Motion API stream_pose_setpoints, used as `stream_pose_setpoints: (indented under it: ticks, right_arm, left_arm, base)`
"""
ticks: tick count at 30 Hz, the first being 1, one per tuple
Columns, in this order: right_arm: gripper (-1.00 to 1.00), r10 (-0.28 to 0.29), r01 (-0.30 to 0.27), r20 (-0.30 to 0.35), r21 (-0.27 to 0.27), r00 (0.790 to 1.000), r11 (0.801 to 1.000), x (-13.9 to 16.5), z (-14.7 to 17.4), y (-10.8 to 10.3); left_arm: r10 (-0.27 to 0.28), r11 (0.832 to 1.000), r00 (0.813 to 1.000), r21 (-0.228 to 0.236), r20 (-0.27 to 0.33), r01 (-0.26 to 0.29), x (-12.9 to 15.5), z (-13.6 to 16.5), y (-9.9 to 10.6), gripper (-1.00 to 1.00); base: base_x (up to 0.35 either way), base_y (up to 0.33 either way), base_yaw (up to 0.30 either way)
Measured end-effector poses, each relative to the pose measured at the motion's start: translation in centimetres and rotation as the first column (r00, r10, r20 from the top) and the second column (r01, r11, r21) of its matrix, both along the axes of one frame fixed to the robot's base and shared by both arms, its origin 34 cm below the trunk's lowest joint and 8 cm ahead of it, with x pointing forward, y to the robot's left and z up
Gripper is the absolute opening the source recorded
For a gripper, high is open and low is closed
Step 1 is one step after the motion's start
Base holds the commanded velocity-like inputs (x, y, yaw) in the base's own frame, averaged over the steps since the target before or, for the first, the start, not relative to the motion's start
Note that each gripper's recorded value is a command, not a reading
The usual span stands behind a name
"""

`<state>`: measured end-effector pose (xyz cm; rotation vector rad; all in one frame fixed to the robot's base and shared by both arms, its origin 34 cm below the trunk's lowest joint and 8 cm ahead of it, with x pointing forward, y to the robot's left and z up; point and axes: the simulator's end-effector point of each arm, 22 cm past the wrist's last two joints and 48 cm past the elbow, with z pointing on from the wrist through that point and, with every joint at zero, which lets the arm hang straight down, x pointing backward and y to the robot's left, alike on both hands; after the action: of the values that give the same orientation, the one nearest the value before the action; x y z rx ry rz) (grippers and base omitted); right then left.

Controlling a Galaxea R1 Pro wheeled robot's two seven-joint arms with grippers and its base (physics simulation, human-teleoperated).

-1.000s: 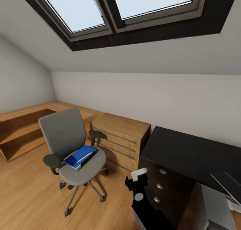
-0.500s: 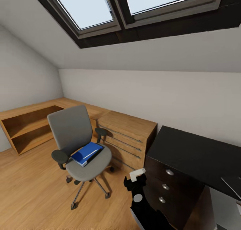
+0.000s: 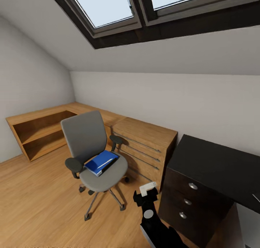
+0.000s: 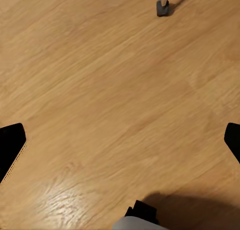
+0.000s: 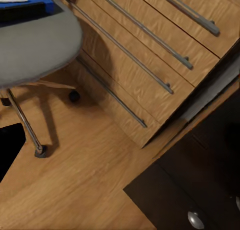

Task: In the bedroom, organize the workspace by keeping the computer under the desk, ensuring the monitor is on the desk, placing the keyboard on the desk next to the monitor, placing the mouse on the desk next to the keyboard, moving the folder from the swivel chair onto the desk next to the mouse, stacking the notebook on top of the folder with the pen on top of the notebook, and positioning the swivel chair next to the desk.

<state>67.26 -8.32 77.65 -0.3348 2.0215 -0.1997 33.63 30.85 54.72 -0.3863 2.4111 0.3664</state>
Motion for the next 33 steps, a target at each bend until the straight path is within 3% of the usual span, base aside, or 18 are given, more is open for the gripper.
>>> stream_pose_setpoints:
  ticks: [2,3,5,9,17,20,21,22,33]
  right_arm:
    - [1.0,0.014,-0.014,-0.001,-0.005,1.0,1.0,-0.2,-0.1,0.4]
    - [1.0,0.068,-0.068,0.006,-0.025,0.998,0.997,-0.8,-0.1,2.2]
    - [1.0,0.122,-0.121,0.012,-0.046,0.992,0.992,-1.5,-0.1,3.9]
    - [1.0,0.164,-0.163,0.009,-0.066,0.986,0.984,-2.2,-0.5,5.1]
    - [1.0,0.182,-0.182,0.001,-0.08,0.983,0.98,-2.7,-1.3,5.4]
    - [1.0,0.188,-0.186,0.046,-0.054,0.981,0.981,-2.4,-0.6,5.8]
    - [1.0,0.192,-0.191,0.109,-0.015,0.975,0.981,-2.0,0.5,6.2]
    - [1.0,0.191,-0.191,0.118,-0.008,0.974,0.981,-1.9,0.6,6.3]
    - [1.0,0.19,-0.193,0.138,0.004,0.972,0.981,-1.9,0.8,6.3]
  left_arm:
    - [0.0,1.0,1.0,0.0,-0.002,0.0,-0.1,0.0,0.0,1.0]
    - [0.0,1.0,1.0,0.0,-0.002,0.0,-0.1,0.0,0.0,1.0]
    - [0.0,1.0,1.0,0.0,-0.002,0.0,-0.1,0.0,0.0,1.0]
    - [0.0,1.0,1.0,0.0,-0.002,0.0,-0.1,-0.1,0.0,1.0]
    - [0.0,1.0,1.0,0.0,-0.003,0.0,-0.1,-0.1,0.0,1.0]
    - [0.001,1.0,1.0,-0.001,-0.003,-0.001,-0.1,-0.1,0.0,1.0]
    - [0.001,1.0,1.0,0.0,-0.003,-0.001,-0.1,-0.1,0.1,1.0]
    - [0.001,1.0,1.0,0.001,-0.003,-0.001,-0.1,-0.1,0.1,1.0]
    - [0.002,1.0,1.0,0.001,-0.003,-0.002,-0.1,-0.1,0.1,1.0]
  base:
    - [0.0,0.291,0.029]
    - [0.0,0.299,0.008]
    - [0.0,0.277,0.005]
    - [0.0,0.199,0.002]
    - [0.0,0.047,0.0]
    - [0.0,0.006,0.0]
    - [0.0,0.001,0.0]
    - [0.0,0.0,0.0]
    - [0.0,0.0,0.167]
